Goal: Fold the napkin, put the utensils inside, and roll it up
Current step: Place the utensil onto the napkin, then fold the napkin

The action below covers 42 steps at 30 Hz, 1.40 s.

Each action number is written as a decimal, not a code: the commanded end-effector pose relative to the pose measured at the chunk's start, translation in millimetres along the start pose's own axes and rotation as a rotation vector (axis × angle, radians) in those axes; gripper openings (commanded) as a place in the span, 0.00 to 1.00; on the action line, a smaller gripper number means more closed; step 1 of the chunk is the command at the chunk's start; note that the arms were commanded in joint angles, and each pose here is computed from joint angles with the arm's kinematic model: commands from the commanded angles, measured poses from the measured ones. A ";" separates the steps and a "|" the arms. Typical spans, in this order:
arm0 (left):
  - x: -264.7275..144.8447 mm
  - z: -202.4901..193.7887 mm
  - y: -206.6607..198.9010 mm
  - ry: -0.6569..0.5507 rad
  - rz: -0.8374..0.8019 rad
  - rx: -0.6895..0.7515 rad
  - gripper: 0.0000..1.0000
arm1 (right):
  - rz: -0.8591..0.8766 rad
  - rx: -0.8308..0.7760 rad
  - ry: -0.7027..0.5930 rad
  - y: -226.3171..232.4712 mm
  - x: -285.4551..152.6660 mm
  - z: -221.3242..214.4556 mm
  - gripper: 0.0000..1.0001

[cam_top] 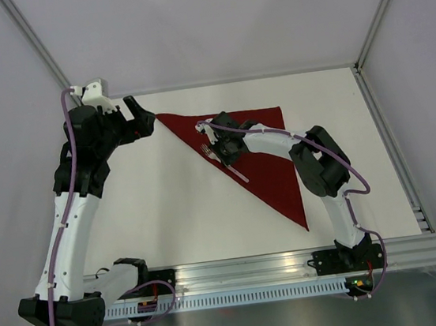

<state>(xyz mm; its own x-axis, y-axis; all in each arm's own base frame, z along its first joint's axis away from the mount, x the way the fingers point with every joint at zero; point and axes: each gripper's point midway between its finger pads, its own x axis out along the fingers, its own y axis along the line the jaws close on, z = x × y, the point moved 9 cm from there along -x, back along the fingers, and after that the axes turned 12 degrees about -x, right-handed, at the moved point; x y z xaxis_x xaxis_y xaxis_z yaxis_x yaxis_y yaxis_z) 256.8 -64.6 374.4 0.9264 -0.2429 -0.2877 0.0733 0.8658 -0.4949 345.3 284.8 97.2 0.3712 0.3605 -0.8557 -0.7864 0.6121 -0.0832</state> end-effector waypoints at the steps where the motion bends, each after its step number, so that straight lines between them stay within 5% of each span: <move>1: -0.6 1.6 0.3 -0.011 0.002 -0.008 1.00 | -0.017 -0.006 -0.012 -0.5 1.9 2.8 0.01; 7: -0.8 2.1 0.0 -0.012 0.000 -0.005 1.00 | -0.012 -0.009 -0.004 0.8 1.5 1.1 0.02; 20: -3.7 7.7 -0.5 -0.054 0.015 -0.003 1.00 | -0.019 -0.005 -0.057 -1.7 -27.0 20.0 0.49; 29: 0.5 7.0 -12.9 -0.113 -0.170 0.040 0.99 | -0.076 0.074 -0.227 -26.2 -105.4 59.9 0.59; 36: 10.4 -66.9 -67.8 -0.208 -0.319 0.288 0.99 | -0.223 0.362 -0.368 -149.7 -198.3 19.3 0.60; 42: 10.6 -189.2 -99.6 -0.156 -0.522 0.535 0.99 | -0.327 0.534 -0.430 -206.7 -251.9 -40.3 0.59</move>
<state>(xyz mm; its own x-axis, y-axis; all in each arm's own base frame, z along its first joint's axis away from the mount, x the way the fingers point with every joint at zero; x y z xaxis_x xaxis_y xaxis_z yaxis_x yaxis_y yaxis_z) 200.0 -207.6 268.4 0.7681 -0.6262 -0.1338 0.5925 0.7742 -0.2224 412.7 50.4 299.8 0.7988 0.2417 -0.5509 -0.3056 0.9518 -0.0255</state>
